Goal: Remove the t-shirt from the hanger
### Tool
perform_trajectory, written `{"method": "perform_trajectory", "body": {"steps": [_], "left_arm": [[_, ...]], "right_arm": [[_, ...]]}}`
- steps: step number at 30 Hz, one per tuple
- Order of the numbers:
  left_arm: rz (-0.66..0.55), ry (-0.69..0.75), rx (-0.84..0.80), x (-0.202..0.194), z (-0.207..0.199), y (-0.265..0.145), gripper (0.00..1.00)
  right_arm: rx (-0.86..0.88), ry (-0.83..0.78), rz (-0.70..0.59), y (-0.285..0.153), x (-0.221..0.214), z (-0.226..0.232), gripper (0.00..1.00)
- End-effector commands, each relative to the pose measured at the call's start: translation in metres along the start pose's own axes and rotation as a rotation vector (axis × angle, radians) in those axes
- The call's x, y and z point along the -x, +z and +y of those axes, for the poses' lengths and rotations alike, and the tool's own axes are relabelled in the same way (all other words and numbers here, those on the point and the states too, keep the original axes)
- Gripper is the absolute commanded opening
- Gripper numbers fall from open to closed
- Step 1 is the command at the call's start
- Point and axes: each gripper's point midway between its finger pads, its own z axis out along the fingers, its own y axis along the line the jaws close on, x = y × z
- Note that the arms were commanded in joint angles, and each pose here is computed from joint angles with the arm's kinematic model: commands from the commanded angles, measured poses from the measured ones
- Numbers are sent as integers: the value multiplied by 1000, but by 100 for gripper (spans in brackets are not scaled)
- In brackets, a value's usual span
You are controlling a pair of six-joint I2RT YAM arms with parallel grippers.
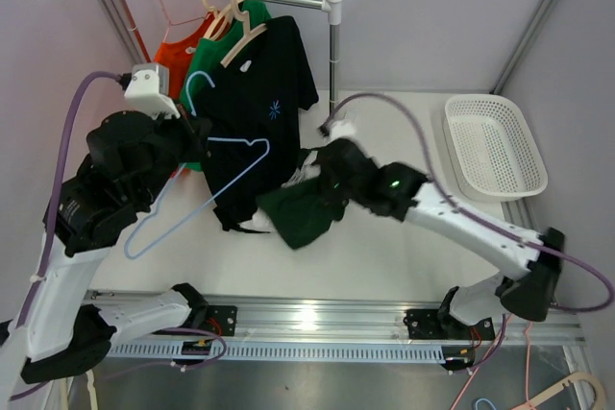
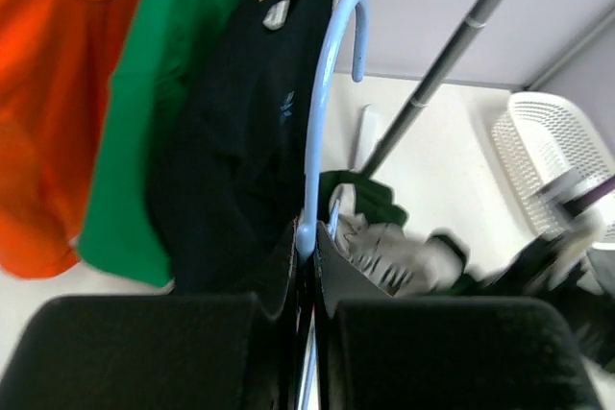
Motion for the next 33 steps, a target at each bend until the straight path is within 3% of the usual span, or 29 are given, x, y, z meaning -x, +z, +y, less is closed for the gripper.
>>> {"method": "perform_trajectory", "body": {"steps": [1, 6, 8, 11, 15, 23, 33], "left_arm": [[-57, -63, -107, 29, -30, 8, 1], [-78, -76, -112, 43, -46, 26, 1], [-70, -73, -111, 46, -53, 36, 1], [-76, -69, -85, 50, -58, 53, 1], [-93, -63, -24, 54, -59, 76, 1], [-71, -52, 90, 41, -48, 117, 1], [-108, -64, 132, 52, -34, 143, 1]], "right_arm": [[-133, 97, -196, -52, 72, -71, 0], [-210, 255, -465, -121, 158, -152, 0], [-182, 252, -540, -147, 187, -155, 0], [-266, 241, -561, -156, 206, -177, 0], [-353, 297, -690, -197, 247, -216, 0], [-485, 460, -914, -265, 295, -335, 0], [-344, 492, -1203, -311, 342, -398, 0]]}}
